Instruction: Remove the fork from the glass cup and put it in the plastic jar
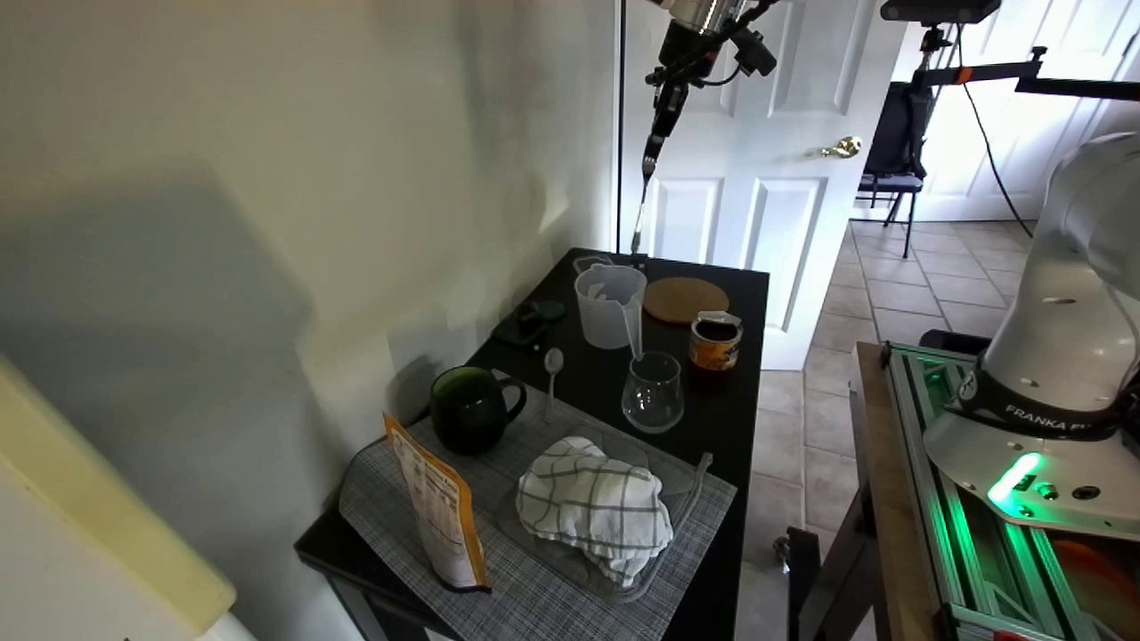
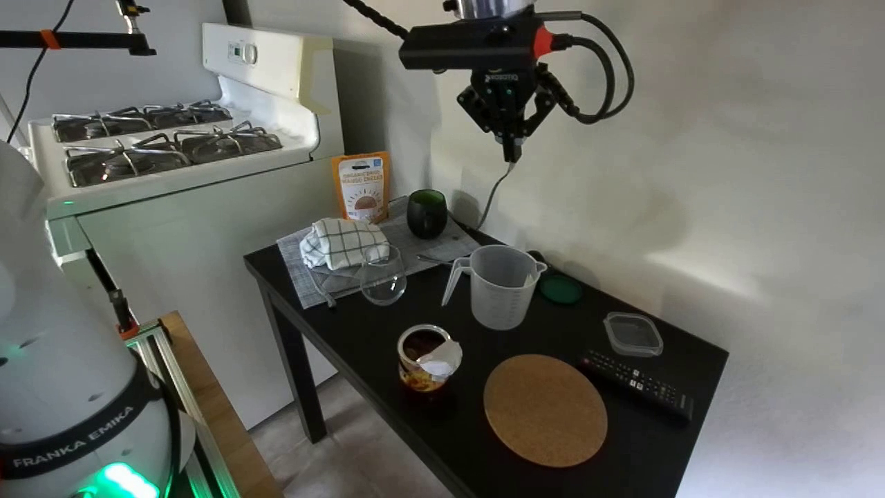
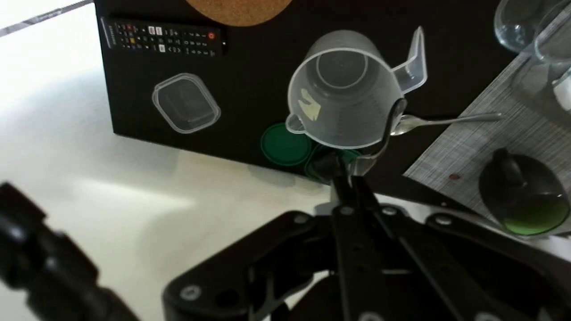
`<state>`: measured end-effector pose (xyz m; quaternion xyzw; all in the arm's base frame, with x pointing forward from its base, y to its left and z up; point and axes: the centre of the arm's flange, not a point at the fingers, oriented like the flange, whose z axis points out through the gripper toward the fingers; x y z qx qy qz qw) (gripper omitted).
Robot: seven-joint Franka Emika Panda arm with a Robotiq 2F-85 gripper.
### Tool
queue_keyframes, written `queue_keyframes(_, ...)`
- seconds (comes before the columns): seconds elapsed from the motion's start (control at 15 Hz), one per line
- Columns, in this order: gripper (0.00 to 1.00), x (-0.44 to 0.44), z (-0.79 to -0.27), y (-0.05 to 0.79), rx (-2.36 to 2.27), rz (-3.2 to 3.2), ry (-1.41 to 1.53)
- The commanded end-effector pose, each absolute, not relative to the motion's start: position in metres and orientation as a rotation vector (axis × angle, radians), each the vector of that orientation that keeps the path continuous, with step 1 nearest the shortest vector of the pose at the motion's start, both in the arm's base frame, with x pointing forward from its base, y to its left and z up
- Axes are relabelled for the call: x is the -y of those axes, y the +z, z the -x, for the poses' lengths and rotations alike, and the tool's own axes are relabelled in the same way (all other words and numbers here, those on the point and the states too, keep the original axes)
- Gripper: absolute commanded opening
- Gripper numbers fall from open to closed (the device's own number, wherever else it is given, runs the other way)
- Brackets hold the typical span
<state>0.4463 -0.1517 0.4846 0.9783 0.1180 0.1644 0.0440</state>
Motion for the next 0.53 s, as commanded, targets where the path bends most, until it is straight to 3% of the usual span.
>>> queue_keyframes(0.0, 0.01, 0.181, -0.487, 0.467, -0.056, -3.026, 0.533)
queue_keyframes(0.47, 0.01, 0.185, -0.529, 0.392, 0.179, -3.057, 0.309)
